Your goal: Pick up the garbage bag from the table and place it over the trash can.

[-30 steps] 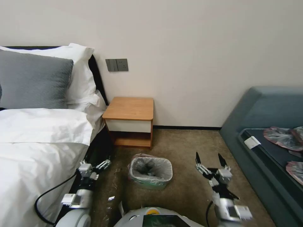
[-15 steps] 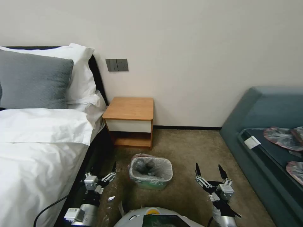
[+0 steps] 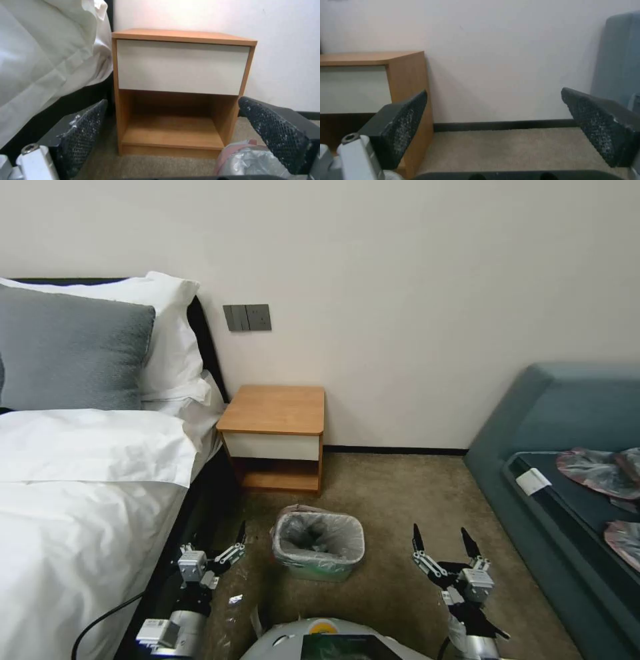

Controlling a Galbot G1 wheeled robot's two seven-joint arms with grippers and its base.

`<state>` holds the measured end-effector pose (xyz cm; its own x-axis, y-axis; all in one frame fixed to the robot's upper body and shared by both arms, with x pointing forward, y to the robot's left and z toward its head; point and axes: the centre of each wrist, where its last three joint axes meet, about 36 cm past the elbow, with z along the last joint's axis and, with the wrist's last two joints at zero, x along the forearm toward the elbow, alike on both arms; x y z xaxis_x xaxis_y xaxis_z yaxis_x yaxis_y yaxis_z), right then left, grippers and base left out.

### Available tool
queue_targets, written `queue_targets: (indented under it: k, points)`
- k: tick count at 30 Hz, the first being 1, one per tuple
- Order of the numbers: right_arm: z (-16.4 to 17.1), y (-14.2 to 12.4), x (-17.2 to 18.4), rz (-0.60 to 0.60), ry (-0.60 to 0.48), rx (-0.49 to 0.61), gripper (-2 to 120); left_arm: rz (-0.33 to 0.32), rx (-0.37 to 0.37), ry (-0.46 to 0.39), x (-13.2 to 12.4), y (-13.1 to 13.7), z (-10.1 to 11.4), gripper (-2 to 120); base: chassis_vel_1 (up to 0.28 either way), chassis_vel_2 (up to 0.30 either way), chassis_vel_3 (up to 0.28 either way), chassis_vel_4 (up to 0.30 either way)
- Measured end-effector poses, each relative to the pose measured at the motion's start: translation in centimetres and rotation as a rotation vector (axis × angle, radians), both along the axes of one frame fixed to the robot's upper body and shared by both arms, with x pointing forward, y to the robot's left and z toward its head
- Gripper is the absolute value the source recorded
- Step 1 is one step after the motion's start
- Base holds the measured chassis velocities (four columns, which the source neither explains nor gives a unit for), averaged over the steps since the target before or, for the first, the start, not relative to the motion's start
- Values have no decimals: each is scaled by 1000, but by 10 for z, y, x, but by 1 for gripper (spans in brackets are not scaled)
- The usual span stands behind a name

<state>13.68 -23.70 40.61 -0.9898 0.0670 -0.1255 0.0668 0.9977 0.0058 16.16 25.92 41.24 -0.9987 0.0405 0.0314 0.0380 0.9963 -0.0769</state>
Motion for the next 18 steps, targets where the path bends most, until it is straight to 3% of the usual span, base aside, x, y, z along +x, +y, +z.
queue_targets:
  k: [18]
  points:
    - [0,0,0,0,0,-1,100,0,0,1,0,0,0,100,0,0,0,0]
